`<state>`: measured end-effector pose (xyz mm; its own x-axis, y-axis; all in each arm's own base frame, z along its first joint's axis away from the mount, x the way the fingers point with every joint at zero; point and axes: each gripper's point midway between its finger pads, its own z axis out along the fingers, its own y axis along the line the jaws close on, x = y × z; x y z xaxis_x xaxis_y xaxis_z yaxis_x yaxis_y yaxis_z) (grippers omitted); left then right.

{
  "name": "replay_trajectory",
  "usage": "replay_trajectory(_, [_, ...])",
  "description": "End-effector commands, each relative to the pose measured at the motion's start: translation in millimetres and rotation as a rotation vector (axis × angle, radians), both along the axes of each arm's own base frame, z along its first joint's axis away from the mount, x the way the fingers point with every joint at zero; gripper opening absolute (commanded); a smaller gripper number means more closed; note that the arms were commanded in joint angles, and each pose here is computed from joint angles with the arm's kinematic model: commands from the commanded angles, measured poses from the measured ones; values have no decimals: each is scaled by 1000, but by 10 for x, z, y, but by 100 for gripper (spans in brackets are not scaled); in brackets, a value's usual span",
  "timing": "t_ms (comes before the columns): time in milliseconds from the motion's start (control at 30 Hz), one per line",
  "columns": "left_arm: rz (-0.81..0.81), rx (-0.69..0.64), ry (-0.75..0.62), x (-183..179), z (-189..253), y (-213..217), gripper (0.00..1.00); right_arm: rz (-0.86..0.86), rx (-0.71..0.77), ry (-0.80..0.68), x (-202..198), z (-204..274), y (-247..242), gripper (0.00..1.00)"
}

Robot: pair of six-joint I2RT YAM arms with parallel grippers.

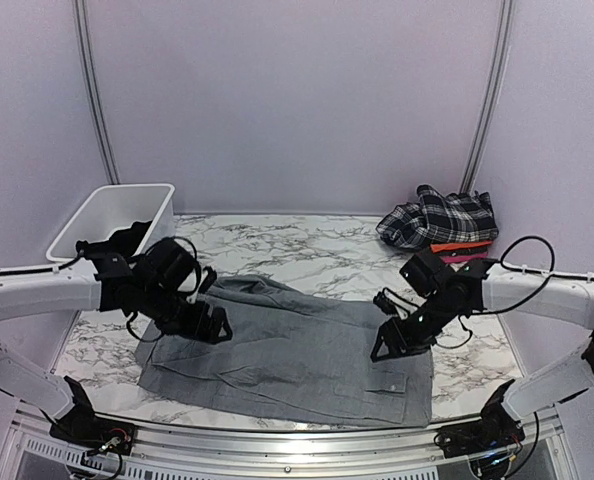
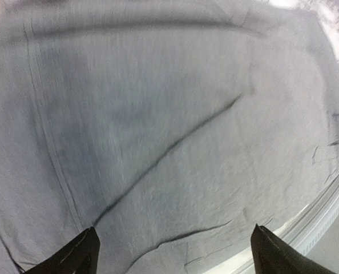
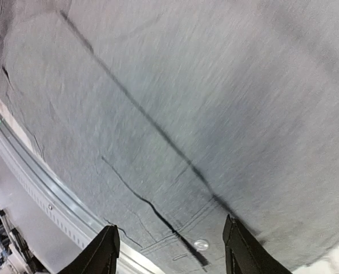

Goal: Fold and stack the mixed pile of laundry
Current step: Move the 1/3-folded shirt to the center of the board.

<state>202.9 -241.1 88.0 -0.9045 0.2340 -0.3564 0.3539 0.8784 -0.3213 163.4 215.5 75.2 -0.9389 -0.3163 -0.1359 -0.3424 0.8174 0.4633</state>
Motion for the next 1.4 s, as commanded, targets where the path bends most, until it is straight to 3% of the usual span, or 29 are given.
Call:
replay_trajectory(0, [98, 15, -158, 668, 575, 36, 99, -52, -69, -222, 768, 372, -114, 58])
replay_trajectory(200, [-19, 73, -206, 1494, 602, -274, 97, -79, -163, -314, 1461, 379, -327, 58])
replay_trajectory(500, [-107, 200, -150, 2141, -122, -527, 92, -17, -305, -305, 2038, -73, -440, 58])
replay_trajectory(767, [-78, 348, -117, 2290, -599, -305, 91, 40, -415, -267, 2038, -388, -586, 64])
replay_trajectory(900, [1, 356, -87, 2375, -669, -107, 78, 44, -489, -221, 1947, -584, -724, 60])
replay_trajectory(967, [58, 334, -69, 2446, -664, 3, 68, 54, -492, -200, 1889, -661, -738, 54])
replay_trajectory(1033, [112, 287, -50, 2510, -625, 74, 64, 53, -491, -196, 1886, -689, -739, 47])
replay_trajectory(1167, [113, 210, -47, 2568, -512, 50, 65, 42, -465, -202, 1961, -597, -670, 44])
replay_trajectory(1367, [100, 174, -100, 2616, -252, 35, 74, -27, -351, -335, 2336, -69, -475, 53])
